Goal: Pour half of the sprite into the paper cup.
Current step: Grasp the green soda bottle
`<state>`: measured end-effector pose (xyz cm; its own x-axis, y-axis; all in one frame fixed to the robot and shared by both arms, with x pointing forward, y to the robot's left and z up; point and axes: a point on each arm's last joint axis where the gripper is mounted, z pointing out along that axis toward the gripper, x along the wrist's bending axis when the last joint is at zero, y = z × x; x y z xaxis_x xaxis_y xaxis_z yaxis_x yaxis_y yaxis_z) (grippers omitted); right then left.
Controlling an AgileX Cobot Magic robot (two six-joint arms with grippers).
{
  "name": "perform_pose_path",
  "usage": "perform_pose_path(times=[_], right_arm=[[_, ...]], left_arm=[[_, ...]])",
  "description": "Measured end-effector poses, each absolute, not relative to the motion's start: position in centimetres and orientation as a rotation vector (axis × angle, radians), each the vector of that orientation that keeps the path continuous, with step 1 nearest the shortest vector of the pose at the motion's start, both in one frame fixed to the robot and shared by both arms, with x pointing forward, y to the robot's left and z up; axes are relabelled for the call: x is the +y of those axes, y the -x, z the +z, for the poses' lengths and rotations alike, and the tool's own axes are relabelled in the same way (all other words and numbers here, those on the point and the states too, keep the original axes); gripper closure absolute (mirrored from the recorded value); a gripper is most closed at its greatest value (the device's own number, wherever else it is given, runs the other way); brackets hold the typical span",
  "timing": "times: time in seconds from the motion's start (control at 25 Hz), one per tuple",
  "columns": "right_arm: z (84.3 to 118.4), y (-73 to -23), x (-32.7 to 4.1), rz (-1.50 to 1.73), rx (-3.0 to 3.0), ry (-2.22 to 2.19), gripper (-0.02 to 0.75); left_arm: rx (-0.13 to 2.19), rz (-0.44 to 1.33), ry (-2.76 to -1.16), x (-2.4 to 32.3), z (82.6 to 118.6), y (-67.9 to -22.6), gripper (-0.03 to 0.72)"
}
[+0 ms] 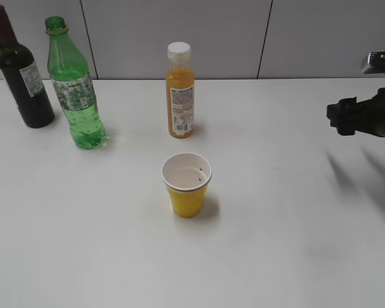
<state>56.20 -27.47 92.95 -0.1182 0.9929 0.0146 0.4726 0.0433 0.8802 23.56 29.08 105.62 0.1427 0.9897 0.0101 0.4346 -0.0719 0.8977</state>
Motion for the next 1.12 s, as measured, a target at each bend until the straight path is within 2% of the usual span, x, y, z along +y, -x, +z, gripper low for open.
perform_pose_path(times=[0.4,0.76,1.12], right_arm=[[100.4,-61.0,-28.1,0.692,1.819,-1.728,0.145],[107.3,-62.2,-28.3,0.492,1.968,-1.775,0.145],[107.5,-62.1,-27.7,0.332,2.153,-1.972,0.145]], left_arm=[[1.402,0.885,-1.630,29.1,105.6,-23.6,0.099],[1.402,0.885,-1.630,29.1,105.6,-23.6,0.099],[1.402,0.885,-1.630,29.1,105.6,-23.6,0.099]])
